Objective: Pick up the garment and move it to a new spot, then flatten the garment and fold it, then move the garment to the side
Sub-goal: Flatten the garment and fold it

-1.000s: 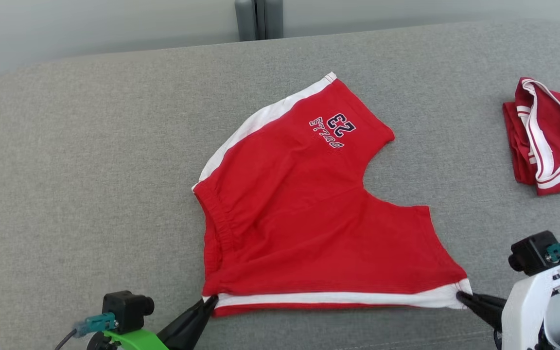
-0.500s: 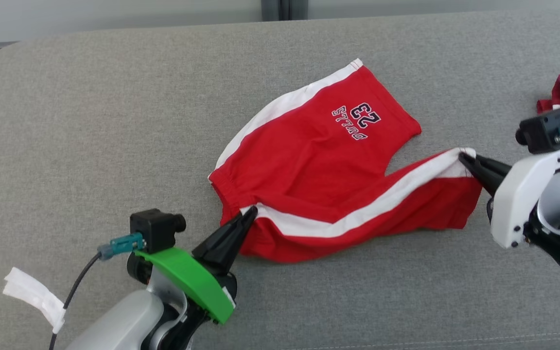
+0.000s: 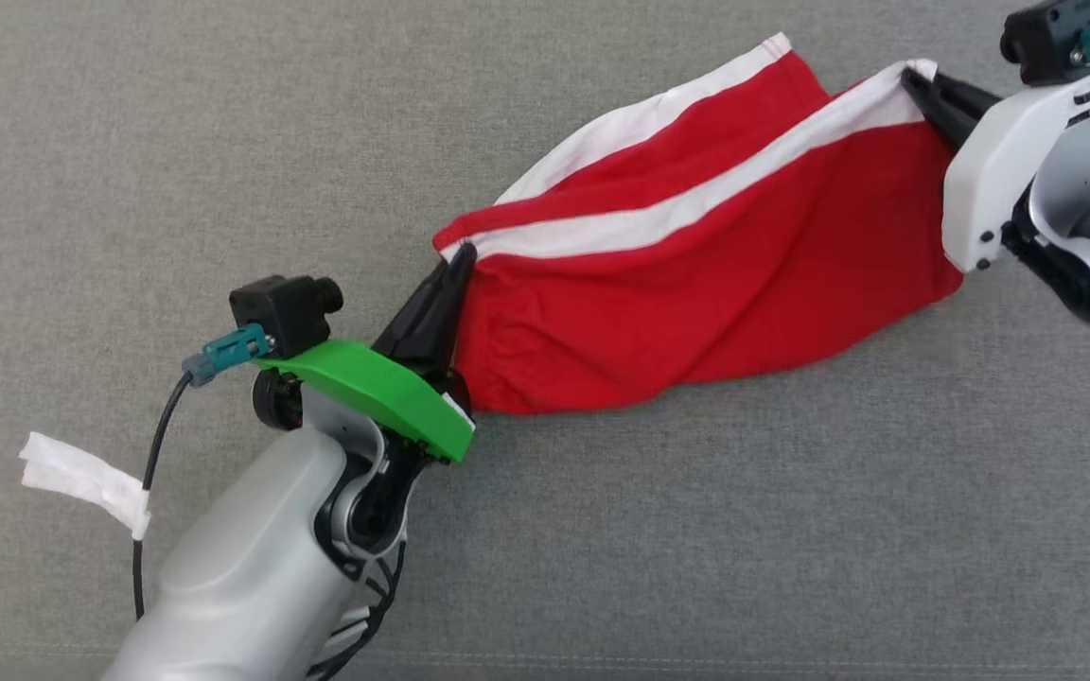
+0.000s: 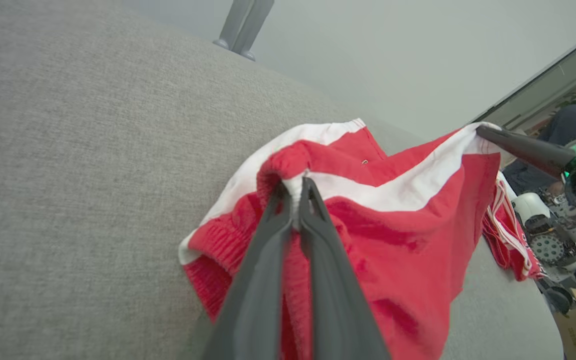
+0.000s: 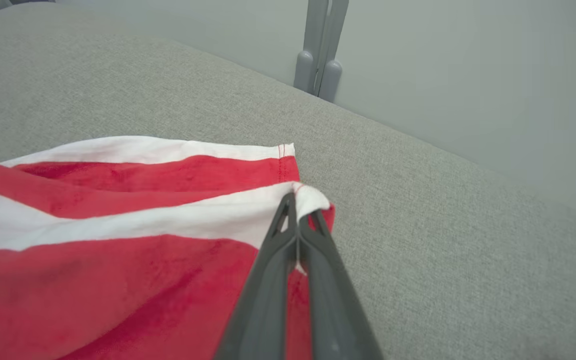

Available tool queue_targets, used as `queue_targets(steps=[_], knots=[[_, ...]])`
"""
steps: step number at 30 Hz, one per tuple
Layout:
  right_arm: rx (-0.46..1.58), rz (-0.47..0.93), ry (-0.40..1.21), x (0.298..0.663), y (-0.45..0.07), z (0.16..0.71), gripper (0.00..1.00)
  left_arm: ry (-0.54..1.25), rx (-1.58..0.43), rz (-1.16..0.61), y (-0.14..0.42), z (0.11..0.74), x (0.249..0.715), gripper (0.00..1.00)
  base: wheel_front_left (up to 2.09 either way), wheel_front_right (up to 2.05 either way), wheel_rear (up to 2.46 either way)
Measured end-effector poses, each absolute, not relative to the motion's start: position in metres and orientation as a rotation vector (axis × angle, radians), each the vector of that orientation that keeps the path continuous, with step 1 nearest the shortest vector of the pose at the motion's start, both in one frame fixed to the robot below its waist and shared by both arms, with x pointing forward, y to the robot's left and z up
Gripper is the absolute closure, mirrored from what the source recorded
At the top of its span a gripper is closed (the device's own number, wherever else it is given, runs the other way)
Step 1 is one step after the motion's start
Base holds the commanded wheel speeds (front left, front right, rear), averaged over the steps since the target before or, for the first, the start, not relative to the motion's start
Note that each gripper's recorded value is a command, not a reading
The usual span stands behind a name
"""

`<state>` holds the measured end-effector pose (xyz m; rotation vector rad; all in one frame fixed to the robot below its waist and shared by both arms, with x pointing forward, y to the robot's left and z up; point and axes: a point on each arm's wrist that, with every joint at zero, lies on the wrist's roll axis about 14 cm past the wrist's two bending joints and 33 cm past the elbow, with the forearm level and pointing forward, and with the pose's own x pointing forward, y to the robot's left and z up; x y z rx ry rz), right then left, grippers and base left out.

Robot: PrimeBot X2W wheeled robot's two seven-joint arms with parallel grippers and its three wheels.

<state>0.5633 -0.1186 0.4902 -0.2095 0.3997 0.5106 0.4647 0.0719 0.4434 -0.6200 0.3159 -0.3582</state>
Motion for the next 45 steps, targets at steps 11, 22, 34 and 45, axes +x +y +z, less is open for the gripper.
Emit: queue_targets(steps=[11,22,34,45], knots=[[-0.248,0.532,0.346,0.620,-0.092,0.460,1.00,0.295,-0.641,-0.233,0.094,0.422,0.491,1.00,0.00,0.00,0.00],[-0.204,0.558,0.341,0.623,-0.078,0.454,0.00,0.293,-0.674,-0.202,0.099,0.416,0.493,0.00,0.00,0.00,0.00],[-0.136,0.482,0.475,0.595,-0.114,0.459,0.00,0.190,-0.505,-0.143,0.137,0.441,0.475,0.00,0.00,0.00,0.00],[0.021,0.410,0.614,0.591,-0.113,0.422,0.00,0.010,-0.256,-0.003,0.189,0.475,0.446,0.00,0.00,0.00,0.00]])
